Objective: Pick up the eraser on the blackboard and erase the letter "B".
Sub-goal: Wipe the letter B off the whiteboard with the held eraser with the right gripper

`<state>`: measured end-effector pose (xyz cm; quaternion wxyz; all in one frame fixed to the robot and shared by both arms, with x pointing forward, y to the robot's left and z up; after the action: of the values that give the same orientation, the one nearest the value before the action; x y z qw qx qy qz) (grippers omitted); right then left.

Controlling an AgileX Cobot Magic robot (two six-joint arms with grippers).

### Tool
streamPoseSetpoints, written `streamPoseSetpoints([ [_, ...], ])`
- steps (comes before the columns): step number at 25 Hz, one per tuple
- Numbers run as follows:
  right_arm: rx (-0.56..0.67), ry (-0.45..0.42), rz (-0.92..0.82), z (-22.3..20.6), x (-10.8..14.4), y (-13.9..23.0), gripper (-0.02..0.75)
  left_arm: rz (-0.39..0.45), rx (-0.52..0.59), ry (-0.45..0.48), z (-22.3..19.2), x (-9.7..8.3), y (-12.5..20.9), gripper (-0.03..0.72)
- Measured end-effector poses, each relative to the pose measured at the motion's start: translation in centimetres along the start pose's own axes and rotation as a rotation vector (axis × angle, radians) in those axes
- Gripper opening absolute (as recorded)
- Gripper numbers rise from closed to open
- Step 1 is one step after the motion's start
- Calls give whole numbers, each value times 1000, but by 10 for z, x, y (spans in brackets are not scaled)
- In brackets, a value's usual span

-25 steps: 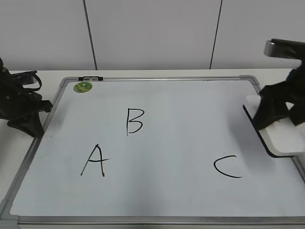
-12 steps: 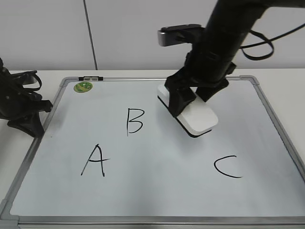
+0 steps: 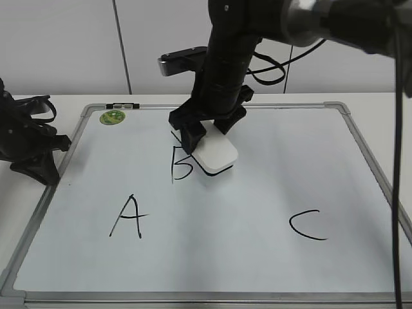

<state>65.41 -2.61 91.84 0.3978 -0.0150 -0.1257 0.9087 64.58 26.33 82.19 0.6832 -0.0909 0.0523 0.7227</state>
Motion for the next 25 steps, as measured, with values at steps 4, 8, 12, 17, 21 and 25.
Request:
streamPoseSetpoints([
  [4, -24, 3, 11, -15, 5, -18, 545, 1, 2, 2, 0, 0, 0, 11],
  [8, -32, 6, 10, -30, 6, -28, 545, 1, 2, 2, 0, 0, 0, 11],
  [12, -11, 17, 13, -45, 2, -28, 545, 1, 2, 2, 0, 0, 0, 11],
  [17, 33, 19, 13, -69, 1, -22, 545, 3, 1, 4, 0, -1, 0, 11],
  [21, 37, 20, 13, -72, 2, -21, 545, 3, 1, 4, 0, -1, 0, 11],
  [25, 42, 19, 13, -77, 1, -21, 545, 3, 1, 4, 0, -1, 0, 11],
])
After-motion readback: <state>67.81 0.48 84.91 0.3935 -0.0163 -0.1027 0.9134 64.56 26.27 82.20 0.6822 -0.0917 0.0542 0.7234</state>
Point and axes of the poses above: a point on each arm's last joint axis where the gripper is mounted, z pointing back along that axis away from the gripper, x along the wrist's bending axis when the last joint is at zero, y = z × x, the point moved 8 cm from there along -z, pointing out along that axis toward the gripper, and after that the axes turned 3 degrees about z, right-handed, at the moved point
